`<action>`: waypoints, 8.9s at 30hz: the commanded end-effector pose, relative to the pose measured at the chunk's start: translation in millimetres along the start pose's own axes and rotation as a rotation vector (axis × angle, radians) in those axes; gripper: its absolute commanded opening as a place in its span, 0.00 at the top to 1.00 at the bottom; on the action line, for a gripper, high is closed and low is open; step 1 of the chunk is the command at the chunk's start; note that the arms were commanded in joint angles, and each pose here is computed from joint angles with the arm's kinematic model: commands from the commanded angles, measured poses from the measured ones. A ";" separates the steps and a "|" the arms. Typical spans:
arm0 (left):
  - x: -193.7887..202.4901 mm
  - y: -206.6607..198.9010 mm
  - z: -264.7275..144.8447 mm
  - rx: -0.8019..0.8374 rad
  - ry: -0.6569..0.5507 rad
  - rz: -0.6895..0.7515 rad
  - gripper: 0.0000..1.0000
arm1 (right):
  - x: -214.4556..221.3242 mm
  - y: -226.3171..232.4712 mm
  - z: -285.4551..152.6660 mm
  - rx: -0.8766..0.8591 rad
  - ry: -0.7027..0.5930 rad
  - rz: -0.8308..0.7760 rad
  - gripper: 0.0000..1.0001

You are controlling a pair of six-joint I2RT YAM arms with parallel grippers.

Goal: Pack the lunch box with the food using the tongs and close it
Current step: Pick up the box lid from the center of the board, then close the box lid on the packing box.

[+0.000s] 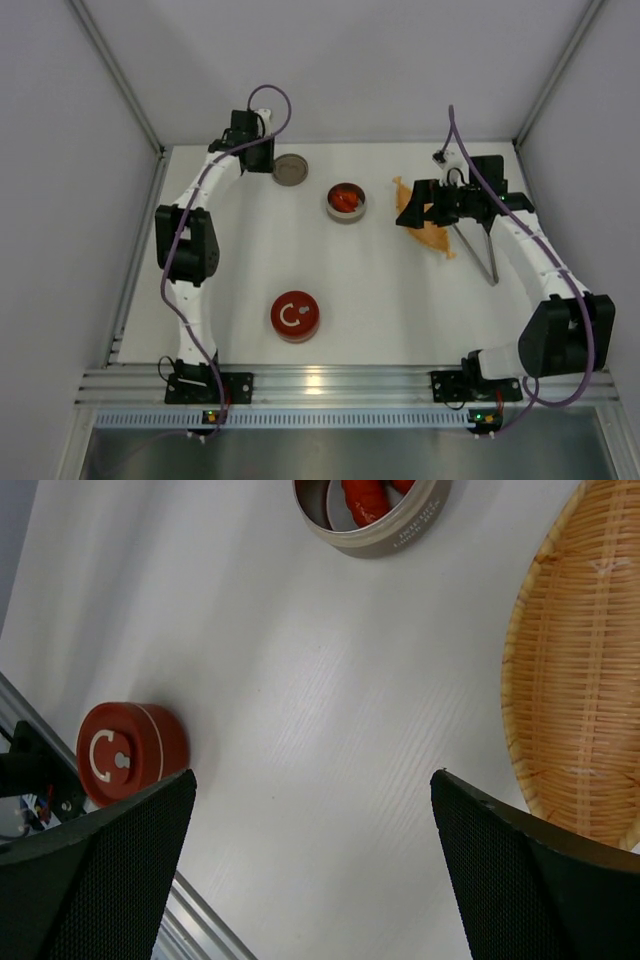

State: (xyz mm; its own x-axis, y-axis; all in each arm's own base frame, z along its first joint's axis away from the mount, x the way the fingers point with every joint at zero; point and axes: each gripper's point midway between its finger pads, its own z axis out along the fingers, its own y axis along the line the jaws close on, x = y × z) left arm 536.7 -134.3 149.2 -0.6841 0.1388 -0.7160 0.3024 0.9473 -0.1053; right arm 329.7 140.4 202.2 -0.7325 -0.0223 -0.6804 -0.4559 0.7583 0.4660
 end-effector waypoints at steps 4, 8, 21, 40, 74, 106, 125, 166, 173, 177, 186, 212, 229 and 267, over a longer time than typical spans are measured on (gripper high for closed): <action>-63.1 60.5 42.2 -0.287 -0.264 -0.361 0.63 | -26.4 -10.4 -0.6 0.030 -0.061 -0.051 0.01; -64.1 66.2 67.2 -0.288 -0.297 -0.352 0.59 | -23.1 -14.1 2.0 0.037 -0.045 -0.048 0.01; -17.5 71.9 121.7 -0.288 -0.193 -0.280 0.58 | -21.3 -16.3 3.0 0.045 -0.030 -0.037 0.01; -64.1 -7.7 -68.4 0.044 -0.144 -0.174 1.00 | -50.6 13.7 4.5 -0.076 -0.097 -0.080 0.01; 33.9 -191.0 -309.9 1.354 0.046 -0.073 1.00 | -69.8 183.2 -46.1 -0.377 -0.261 -0.707 0.11; 130.2 -255.0 -314.7 1.424 0.409 -0.107 1.00 | 51.8 284.4 -76.0 -0.619 -0.059 -1.602 0.04; 127.9 -249.8 -326.1 1.436 0.287 0.018 0.50 | 16.8 269.3 -55.7 -0.570 -0.065 -1.299 1.00; 24.8 -288.0 -325.1 0.534 -0.759 1.299 0.03 | -49.0 199.6 -49.9 -0.385 -0.181 -0.504 1.00; 9.9 -293.8 -321.9 0.504 -0.793 1.299 0.03 | -33.2 203.5 -51.8 -0.416 -0.154 -0.519 1.00; 4.9 -295.9 -319.4 0.490 -0.809 1.307 0.03 | -28.6 205.1 -51.9 -0.430 -0.145 -0.518 1.00; -3.0 -300.4 -317.3 0.487 -0.804 1.301 0.03 | -24.5 209.1 -54.6 -0.452 -0.143 -0.528 1.00; 60.5 -319.1 -352.6 0.935 -0.505 1.347 0.51 | -39.9 195.6 -60.0 -0.340 -0.220 -0.660 1.00; -1.9 -280.2 -382.1 0.608 -0.758 1.081 0.45 | -46.7 199.6 -68.4 -0.373 -0.262 -0.769 1.00; 25.9 -290.1 -344.8 1.029 -0.447 0.897 0.67 | -19.9 238.3 -100.5 -0.599 -0.283 -0.983 1.00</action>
State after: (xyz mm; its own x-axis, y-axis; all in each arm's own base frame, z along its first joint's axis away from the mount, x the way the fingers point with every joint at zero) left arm 212.9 -304.5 385.9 0.2070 0.3211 -0.9242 0.9776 -0.0305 0.2084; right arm 194.3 248.9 360.3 0.0984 -0.2726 -0.9571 -0.9837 0.1189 -0.1350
